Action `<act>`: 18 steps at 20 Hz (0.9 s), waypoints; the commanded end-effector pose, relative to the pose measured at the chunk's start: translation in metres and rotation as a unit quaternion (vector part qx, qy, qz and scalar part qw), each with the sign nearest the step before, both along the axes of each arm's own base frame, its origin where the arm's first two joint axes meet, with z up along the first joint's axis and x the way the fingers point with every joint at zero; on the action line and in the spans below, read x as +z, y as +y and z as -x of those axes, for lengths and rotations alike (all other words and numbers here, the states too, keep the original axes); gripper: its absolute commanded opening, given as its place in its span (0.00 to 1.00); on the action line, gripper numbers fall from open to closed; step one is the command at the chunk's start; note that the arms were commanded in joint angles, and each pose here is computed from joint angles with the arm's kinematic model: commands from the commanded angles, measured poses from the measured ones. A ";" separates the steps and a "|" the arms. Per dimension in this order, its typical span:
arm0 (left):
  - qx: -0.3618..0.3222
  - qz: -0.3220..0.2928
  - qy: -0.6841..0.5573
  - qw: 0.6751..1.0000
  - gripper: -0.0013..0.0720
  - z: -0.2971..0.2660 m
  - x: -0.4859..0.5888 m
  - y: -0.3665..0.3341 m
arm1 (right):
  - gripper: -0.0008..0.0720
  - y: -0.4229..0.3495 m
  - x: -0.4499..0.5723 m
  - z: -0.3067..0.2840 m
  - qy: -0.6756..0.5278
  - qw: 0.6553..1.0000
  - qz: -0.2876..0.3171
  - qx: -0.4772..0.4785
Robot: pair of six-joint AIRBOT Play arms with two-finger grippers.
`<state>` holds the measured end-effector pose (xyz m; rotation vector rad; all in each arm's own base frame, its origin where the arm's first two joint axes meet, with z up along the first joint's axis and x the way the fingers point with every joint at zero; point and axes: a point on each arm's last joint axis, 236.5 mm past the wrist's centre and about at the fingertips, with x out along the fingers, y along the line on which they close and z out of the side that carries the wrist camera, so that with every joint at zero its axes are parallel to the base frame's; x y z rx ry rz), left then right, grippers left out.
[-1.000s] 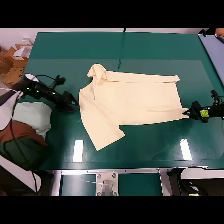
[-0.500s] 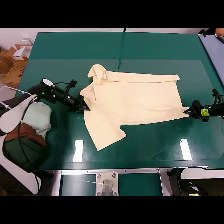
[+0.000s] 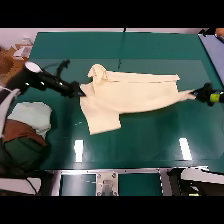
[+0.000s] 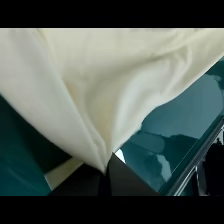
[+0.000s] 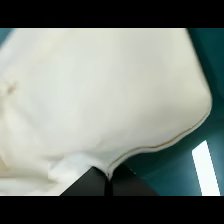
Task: Fold the shirts.
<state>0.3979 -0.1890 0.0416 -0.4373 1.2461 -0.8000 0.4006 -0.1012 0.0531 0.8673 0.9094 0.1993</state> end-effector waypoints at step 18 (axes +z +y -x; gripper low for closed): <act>0.161 -0.015 -0.591 0.790 0.05 0.168 0.475 0.062 | 0.03 0.064 0.469 0.117 -0.505 0.788 0.321 -0.143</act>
